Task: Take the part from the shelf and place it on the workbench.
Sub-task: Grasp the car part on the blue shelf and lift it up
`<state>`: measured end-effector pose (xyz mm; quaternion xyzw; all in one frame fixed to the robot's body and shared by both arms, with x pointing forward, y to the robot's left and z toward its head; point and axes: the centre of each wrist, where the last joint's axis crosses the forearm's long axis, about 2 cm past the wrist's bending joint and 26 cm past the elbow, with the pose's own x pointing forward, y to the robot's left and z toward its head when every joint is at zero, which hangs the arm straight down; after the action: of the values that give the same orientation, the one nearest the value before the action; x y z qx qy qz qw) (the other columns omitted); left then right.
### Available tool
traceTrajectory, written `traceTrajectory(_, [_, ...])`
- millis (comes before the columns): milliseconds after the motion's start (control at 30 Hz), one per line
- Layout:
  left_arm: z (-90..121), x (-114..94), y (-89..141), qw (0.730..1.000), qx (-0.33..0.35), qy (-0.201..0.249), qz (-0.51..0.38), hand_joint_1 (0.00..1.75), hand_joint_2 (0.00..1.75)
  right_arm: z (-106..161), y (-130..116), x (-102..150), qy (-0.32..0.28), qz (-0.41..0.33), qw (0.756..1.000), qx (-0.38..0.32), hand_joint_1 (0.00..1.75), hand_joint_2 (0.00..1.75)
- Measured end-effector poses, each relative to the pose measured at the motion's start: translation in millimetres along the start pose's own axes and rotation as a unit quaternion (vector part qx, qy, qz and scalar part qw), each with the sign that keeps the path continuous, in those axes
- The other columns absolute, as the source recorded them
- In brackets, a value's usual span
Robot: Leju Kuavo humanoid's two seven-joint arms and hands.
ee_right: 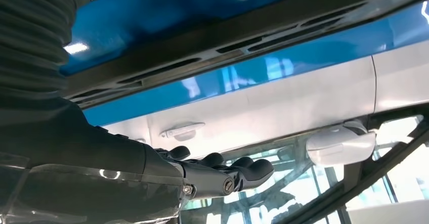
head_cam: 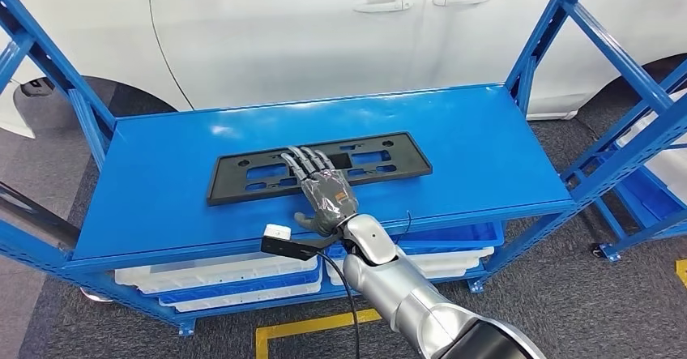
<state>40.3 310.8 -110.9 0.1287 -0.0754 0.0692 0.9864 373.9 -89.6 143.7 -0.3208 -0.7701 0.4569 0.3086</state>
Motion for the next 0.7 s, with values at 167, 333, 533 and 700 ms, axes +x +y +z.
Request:
traceTrajectory(167, [0, -4, 0, 1.000, 0.011, 0.011, 0.006, 0.00, 0.00, 0, 0, 1, -0.004, 0.012, 1.000, 0.001, 0.00, 1.75])
traceTrajectory(333, [0, -5, 1, 1.000, 0.008, -0.006, 0.011, 0.00, 0.00, -1, 0, 5, -0.018, 0.021, 1.000, 0.003, 0.00, 1.75])
traceTrajectory(533, [0, -6, 2, 1.000, 0.007, -0.015, 0.020, 0.00, 0.00, -2, 3, 14, -0.041, 0.031, 0.999, 0.009, 0.00, 1.75])
traceTrajectory(700, [0, -6, 1, 1.000, 0.007, -0.018, 0.023, 0.00, 0.00, -5, 3, 23, -0.053, 0.040, 0.998, 0.011, 0.00, 1.75])
